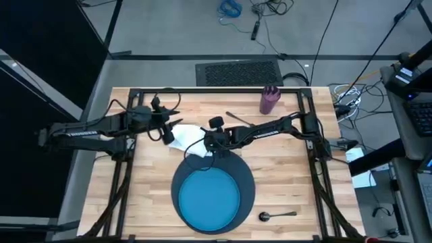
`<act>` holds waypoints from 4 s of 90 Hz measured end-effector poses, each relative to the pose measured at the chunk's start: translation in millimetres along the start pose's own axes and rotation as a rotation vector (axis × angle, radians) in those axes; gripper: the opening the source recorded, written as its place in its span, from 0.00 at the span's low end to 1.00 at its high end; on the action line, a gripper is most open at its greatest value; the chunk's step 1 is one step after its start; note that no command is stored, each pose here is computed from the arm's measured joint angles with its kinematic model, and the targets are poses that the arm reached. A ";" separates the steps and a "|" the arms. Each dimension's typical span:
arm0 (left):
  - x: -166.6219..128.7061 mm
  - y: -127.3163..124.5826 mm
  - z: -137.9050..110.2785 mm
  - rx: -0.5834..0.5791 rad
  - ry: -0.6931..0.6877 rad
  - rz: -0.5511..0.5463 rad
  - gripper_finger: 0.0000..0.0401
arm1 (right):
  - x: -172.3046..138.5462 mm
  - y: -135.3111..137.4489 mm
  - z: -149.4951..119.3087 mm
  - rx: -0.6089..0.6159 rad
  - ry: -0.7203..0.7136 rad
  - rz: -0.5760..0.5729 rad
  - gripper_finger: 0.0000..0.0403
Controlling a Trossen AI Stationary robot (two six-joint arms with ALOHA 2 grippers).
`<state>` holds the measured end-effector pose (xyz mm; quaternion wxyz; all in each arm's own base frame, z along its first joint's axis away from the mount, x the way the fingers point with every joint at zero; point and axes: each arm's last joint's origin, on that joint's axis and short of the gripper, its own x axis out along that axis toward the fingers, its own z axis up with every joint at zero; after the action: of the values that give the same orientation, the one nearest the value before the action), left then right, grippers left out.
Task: Set table place
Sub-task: Fold the white napkin
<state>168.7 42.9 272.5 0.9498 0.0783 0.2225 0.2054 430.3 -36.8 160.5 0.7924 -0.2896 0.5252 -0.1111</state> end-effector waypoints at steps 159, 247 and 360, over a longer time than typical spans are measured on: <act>8.7 -5.0 -9.1 0.087 0.097 -0.064 0.34 | -50.2 -38.0 -0.4 0.353 0.060 0.255 0.47; 62.2 -25.7 -45.6 0.284 0.430 -0.196 0.34 | -21.6 -19.5 -18.4 0.270 -0.009 0.391 0.47; 95.9 -33.6 -65.8 0.343 0.545 -0.093 0.34 | 0.6 -18.6 -32.0 0.419 -0.103 0.422 0.47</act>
<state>229.0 57.0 168.5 0.8366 0.1689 0.5033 0.1347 404.2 -63.1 161.8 0.8661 -0.0096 0.4985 -0.0348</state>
